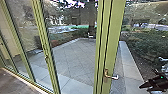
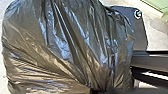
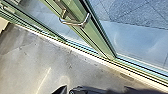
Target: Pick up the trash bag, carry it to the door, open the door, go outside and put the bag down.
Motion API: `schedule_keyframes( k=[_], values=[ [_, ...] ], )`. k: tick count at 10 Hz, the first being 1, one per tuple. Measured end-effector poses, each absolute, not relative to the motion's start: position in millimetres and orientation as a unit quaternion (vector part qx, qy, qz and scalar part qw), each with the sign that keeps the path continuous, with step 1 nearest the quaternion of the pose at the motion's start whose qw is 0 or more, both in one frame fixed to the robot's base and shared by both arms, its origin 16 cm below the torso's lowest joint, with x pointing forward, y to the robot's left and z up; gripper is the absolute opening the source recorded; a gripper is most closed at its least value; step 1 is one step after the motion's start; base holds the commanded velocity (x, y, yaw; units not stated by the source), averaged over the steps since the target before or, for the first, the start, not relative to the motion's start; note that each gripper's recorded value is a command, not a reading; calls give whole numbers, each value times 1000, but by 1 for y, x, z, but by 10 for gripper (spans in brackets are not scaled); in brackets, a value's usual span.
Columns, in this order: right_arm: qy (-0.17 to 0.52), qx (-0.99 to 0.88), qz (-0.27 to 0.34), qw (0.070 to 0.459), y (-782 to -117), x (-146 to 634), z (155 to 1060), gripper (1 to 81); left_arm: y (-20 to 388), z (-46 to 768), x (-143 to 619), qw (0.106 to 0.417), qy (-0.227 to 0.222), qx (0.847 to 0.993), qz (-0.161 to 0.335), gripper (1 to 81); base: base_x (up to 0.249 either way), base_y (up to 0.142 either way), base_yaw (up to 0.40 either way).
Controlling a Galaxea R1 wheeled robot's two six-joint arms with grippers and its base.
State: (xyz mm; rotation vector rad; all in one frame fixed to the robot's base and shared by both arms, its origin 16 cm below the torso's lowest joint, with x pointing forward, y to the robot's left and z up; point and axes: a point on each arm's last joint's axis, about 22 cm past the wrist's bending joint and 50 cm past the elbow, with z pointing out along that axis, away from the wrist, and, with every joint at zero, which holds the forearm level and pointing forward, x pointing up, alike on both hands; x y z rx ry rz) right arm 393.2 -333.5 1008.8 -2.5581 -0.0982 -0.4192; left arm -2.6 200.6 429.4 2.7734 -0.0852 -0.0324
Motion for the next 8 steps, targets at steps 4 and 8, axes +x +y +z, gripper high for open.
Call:
schedule_keyframes(
  k=[4, 8],
  values=[
    [-9, -948, -156, 278, -322, 436, 996, 811, 197, 429, -2, 184, -30, 982, -12, 10, 0, 0, 0],
    [2, -946, -152, 285, -294, 477, 987, 811, 197, 429, -2, 184, -30, 982, -12, 10, 0, 0, 0]
  ],
)
